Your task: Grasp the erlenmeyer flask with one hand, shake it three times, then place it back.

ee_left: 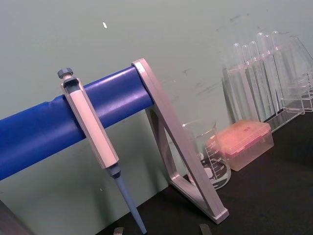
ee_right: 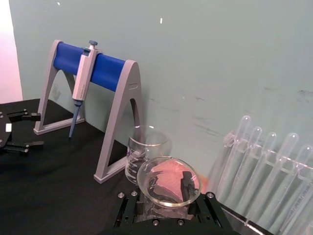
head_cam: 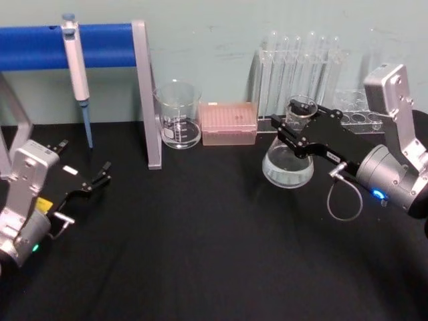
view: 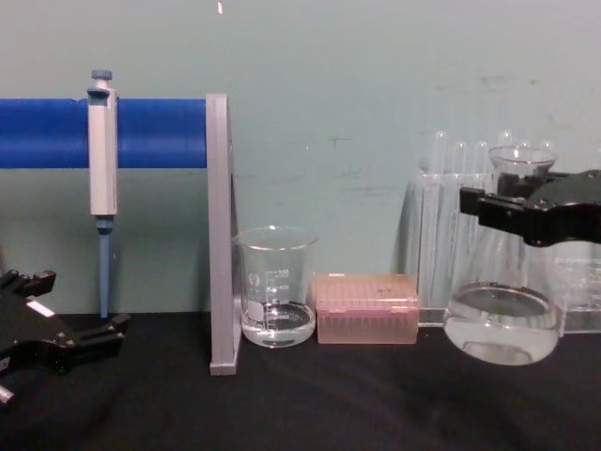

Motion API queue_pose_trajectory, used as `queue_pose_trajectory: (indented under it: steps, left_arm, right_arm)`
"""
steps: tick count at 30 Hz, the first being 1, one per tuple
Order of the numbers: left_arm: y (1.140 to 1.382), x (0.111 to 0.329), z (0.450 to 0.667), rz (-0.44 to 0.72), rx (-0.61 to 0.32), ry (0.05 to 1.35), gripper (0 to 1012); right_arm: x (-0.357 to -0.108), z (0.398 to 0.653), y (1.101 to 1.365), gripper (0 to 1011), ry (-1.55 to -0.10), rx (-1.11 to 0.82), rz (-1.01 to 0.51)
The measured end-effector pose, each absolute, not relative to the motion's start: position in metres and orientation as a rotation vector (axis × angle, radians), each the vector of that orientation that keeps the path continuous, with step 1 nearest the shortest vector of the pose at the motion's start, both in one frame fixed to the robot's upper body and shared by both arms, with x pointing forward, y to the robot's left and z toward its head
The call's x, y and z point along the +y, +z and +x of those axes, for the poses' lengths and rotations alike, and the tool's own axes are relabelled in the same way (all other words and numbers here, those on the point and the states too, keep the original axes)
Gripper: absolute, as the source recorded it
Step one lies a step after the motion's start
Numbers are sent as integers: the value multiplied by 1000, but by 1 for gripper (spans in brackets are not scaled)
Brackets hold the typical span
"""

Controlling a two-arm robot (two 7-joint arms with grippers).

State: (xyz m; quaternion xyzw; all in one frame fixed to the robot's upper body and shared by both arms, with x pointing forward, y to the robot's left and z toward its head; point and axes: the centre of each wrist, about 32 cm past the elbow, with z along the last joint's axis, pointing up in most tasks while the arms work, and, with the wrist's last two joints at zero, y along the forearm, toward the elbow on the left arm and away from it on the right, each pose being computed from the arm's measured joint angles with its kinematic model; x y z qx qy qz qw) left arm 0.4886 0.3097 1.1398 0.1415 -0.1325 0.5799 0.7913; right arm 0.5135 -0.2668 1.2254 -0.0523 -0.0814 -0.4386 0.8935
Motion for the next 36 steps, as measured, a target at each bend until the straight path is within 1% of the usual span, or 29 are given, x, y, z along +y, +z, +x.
queue_pose_trajectory:
  steps: [10, 19, 36]
  left_arm:
    - [1140, 310, 489, 305, -285, 1248, 1001]
    - [1140, 310, 489, 304, -285, 1248, 1001]
    - [1140, 310, 489, 304, -285, 1248, 1001]
  right_arm:
    - [-268, 512, 1225, 449, -920, -164, -105]
    - [-261, 510, 1227, 449, -895, -161, -90]
    - [-236, 502, 1228, 449, -742, -148, -66]
